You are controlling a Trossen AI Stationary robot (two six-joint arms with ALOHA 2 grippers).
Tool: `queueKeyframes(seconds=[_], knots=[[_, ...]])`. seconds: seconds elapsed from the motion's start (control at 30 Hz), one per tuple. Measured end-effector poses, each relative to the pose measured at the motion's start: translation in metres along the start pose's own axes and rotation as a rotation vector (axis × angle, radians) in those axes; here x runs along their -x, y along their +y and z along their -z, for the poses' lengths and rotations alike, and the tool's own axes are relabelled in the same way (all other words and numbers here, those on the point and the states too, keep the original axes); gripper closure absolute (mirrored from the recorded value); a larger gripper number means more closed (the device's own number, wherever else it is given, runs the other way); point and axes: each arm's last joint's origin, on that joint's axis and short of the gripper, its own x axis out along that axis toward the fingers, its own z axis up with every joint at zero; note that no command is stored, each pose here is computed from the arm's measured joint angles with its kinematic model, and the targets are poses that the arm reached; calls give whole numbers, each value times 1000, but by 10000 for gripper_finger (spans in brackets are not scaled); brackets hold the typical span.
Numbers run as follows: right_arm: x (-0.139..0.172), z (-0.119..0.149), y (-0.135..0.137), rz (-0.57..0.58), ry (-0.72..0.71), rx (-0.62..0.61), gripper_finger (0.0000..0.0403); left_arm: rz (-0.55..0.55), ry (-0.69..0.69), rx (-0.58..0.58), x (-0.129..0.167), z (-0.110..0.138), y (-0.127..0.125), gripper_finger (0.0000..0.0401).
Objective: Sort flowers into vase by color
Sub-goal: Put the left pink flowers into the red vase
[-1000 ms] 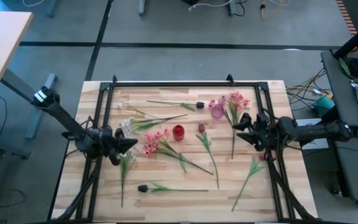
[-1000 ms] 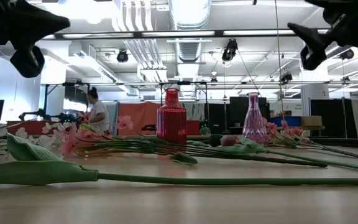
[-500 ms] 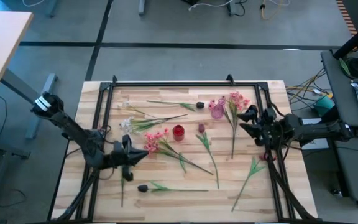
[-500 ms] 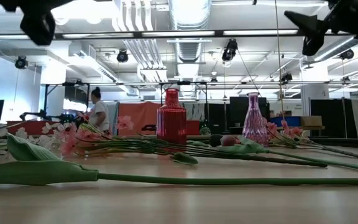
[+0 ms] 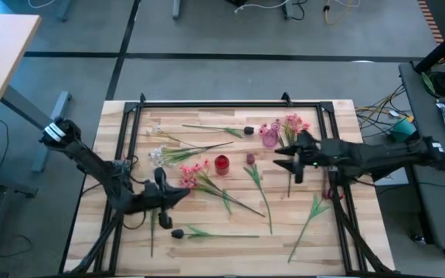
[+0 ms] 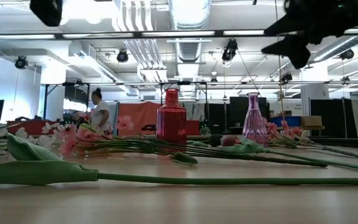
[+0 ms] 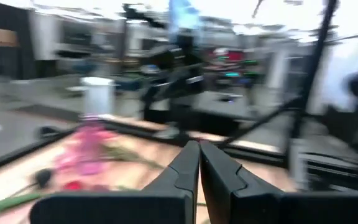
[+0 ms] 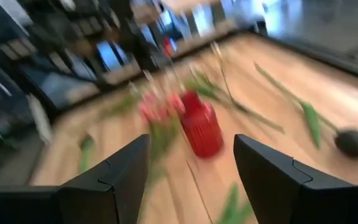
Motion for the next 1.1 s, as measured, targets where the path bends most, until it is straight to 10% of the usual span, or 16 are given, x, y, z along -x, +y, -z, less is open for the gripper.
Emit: queueKeyframes(seconds=[0.47, 1.1], knots=[[-75, -5, 72, 200, 409, 79, 197, 37, 99, 180, 35, 12, 51, 401], [-226, 32, 120, 242, 657, 231, 118, 32, 115, 60, 42, 6, 60, 401]])
